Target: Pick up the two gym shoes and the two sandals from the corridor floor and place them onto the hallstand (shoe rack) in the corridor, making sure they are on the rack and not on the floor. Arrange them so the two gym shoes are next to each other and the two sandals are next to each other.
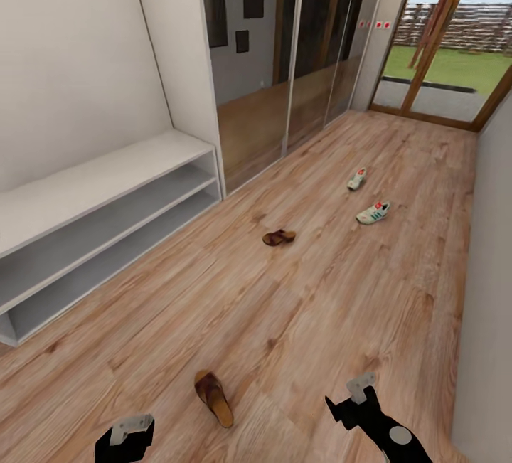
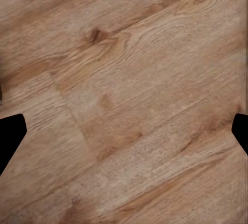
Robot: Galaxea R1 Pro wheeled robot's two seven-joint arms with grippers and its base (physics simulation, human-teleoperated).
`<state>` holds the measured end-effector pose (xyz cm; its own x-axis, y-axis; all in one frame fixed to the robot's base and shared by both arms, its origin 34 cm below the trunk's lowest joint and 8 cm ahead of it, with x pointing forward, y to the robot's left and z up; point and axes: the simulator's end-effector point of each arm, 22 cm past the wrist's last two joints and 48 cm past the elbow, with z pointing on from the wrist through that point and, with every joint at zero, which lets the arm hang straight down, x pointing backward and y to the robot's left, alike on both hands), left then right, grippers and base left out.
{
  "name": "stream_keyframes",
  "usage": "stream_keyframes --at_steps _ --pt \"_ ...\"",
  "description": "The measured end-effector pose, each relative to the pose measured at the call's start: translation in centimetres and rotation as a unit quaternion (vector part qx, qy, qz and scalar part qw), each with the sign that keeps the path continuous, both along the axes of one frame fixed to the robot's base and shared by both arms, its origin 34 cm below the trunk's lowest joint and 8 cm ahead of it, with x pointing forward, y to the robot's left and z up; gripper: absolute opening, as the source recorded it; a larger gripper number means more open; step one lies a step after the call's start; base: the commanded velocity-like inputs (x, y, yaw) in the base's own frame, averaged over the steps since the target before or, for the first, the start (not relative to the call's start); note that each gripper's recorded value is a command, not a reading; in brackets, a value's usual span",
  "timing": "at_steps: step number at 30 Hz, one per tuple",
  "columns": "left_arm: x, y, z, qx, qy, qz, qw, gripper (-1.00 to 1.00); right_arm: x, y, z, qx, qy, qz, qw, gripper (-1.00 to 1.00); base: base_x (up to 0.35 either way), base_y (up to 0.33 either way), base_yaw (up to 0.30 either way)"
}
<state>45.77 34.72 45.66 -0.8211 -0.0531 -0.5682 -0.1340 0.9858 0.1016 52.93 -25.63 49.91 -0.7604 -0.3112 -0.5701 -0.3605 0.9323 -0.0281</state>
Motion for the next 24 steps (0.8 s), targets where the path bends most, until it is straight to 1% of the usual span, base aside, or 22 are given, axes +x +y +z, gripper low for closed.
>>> stream_keyframes --at_steps 7,10,14,24 --pt "0.00 -0.05 0.00 0.000 0.000 0.000 1.0000 1.00 0.10 -0.03 0.06 -0.001 -0.001 0.000 1.0000 1.00 0.165 -0.241 0.211" --pt "0.01 -0.08 -0.01 0.000 0.000 0.000 1.0000 1.00 0.18 -0.04 0.11 -0.001 -0.002 -0.001 1.0000 1.00 0.156 -0.244 0.119" --pt "0.01 -0.15 -0.03 -0.001 0.000 0.001 1.0000 1.00 0.22 -0.02 0.14 0.000 -0.003 0.000 1.0000 1.00 0.101 -0.258 0.048" --pt "0.07 -0.13 -0.01 -0.001 -0.001 0.002 1.0000 1.00 0.20 0.02 0.13 0.000 -0.002 0.000 1.0000 1.00 0.013 -0.259 0.006"
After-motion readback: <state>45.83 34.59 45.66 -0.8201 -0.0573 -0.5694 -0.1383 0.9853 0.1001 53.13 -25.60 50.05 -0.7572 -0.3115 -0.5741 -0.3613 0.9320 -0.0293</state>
